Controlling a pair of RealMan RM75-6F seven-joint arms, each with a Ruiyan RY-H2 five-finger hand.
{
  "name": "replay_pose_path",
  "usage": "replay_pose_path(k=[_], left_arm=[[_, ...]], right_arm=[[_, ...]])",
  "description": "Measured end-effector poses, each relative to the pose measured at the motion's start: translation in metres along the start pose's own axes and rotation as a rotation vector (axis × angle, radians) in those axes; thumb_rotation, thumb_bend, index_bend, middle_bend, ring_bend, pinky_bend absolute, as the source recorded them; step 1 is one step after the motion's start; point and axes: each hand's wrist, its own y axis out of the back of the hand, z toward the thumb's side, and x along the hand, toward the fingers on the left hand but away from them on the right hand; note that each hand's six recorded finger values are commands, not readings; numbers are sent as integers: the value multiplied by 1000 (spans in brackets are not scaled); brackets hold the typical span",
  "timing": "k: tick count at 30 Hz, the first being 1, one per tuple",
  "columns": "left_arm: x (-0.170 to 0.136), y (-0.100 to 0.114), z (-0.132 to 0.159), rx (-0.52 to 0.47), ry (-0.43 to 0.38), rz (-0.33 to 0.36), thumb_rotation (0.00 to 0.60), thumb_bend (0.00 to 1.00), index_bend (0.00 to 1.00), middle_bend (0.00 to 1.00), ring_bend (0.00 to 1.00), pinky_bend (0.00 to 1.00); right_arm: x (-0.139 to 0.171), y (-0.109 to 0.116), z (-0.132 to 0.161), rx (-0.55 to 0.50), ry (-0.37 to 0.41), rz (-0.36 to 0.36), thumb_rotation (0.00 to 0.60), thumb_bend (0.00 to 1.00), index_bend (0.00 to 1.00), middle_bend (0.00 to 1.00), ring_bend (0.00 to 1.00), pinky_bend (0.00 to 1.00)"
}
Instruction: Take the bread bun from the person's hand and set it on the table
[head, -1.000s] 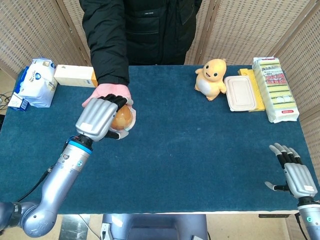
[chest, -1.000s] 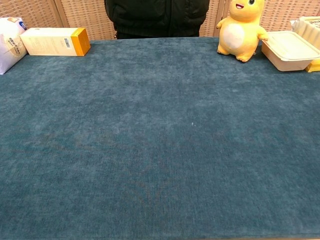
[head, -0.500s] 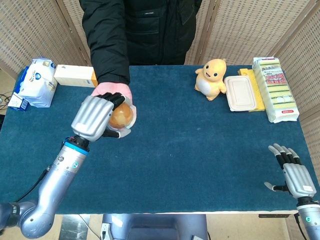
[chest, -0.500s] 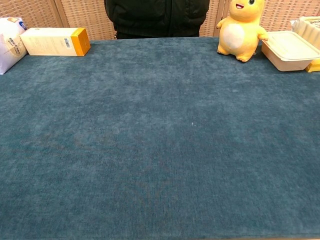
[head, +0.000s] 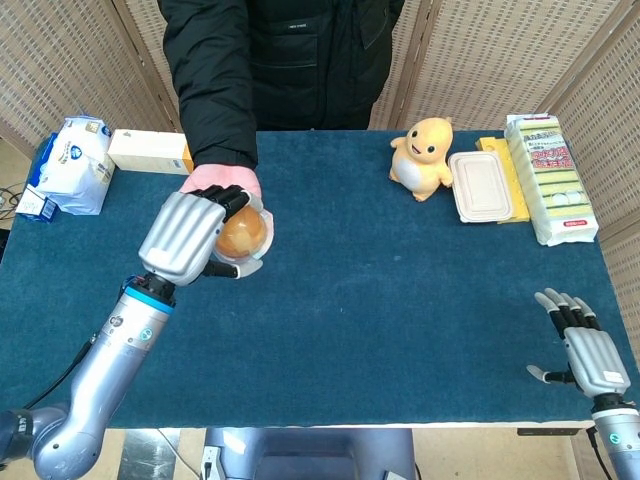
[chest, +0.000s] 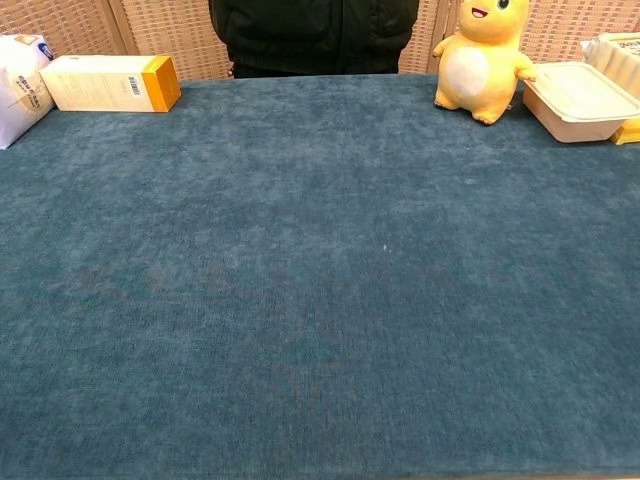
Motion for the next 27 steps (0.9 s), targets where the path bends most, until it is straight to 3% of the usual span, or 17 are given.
replay_pose_path(k=[8, 14, 23, 27], left_arm=[[-13, 8, 0, -10, -17, 11, 600, 176, 434, 540, 424, 538], [-32, 1, -12, 13, -39, -2, 600, 176, 434, 540, 424, 538], [-80, -34, -56, 49, -72, -37, 600, 175, 434, 540, 424, 538], [-98, -60, -96, 94, -28, -69, 600, 176, 433, 540, 424, 538]], right_arm=[[0, 0, 1, 0, -1, 2, 600, 30, 59, 0, 0, 0], [0, -2, 2, 6, 0, 9, 600, 30, 59, 0, 0, 0], [0, -4, 2, 7, -7, 23, 600, 30, 59, 0, 0, 0], [1, -6, 4, 12, -4, 29, 600, 31, 59, 0, 0, 0]])
